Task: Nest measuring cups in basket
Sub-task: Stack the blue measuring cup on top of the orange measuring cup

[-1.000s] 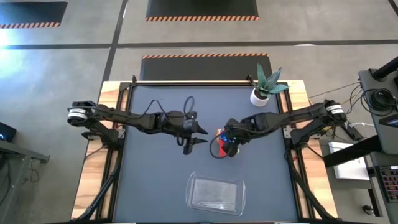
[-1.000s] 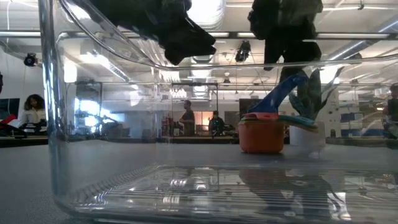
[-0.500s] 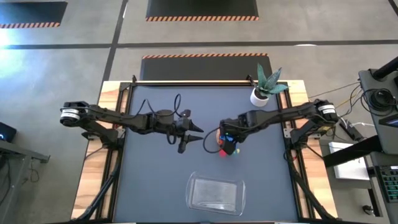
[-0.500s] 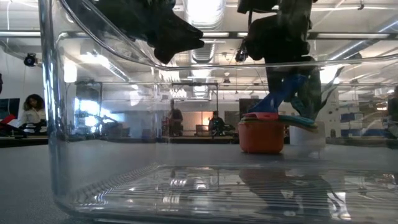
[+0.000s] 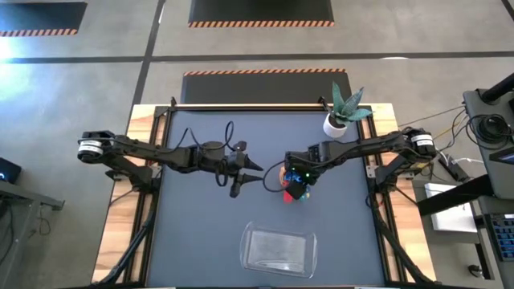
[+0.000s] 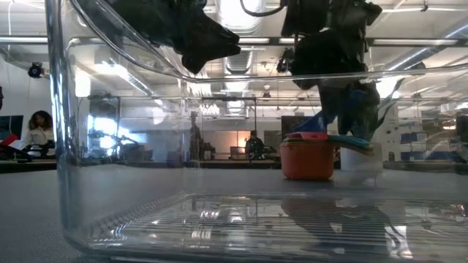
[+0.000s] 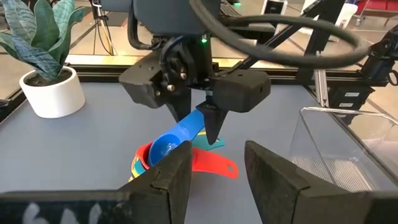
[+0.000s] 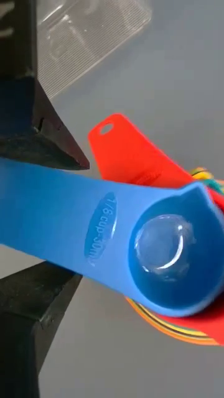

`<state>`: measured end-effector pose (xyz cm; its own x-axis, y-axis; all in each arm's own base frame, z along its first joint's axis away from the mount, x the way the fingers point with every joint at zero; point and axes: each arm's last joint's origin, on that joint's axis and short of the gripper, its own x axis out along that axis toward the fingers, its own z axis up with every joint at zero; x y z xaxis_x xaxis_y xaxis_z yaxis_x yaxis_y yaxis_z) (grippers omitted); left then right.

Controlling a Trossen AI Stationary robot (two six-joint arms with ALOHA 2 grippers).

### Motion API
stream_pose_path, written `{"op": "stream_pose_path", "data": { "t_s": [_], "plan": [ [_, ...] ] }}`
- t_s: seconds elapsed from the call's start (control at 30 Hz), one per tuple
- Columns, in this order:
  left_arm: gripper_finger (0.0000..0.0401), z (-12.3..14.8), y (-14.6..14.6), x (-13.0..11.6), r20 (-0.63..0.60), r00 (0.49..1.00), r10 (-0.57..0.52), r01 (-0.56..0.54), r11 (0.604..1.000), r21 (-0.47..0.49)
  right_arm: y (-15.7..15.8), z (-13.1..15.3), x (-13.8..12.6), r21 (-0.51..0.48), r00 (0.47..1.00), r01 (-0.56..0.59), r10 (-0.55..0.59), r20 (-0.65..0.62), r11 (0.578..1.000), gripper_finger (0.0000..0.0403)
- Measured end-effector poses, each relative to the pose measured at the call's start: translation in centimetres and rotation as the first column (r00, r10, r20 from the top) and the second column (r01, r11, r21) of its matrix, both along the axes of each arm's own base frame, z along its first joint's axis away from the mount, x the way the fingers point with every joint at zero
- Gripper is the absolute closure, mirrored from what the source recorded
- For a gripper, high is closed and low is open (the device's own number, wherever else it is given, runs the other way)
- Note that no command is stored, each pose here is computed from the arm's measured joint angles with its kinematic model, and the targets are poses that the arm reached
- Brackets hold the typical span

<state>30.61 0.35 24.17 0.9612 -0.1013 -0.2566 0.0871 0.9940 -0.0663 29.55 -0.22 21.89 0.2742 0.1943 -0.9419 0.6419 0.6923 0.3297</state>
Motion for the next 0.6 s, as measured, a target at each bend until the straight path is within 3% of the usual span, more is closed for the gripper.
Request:
{"op": "stream_pose_path", "data": {
  "t_s": [0.6],
  "plan": [
    [0.0272, -0.1, 0.0, 0.0, -0.006, 1.0, 0.0, 0.0, 1.0, 0.0, 0.0, 1.9, -1.4, -0.015, 0.998, -0.004, 0.005, 0.068, 1.0, 0.0292]
  ]
}}
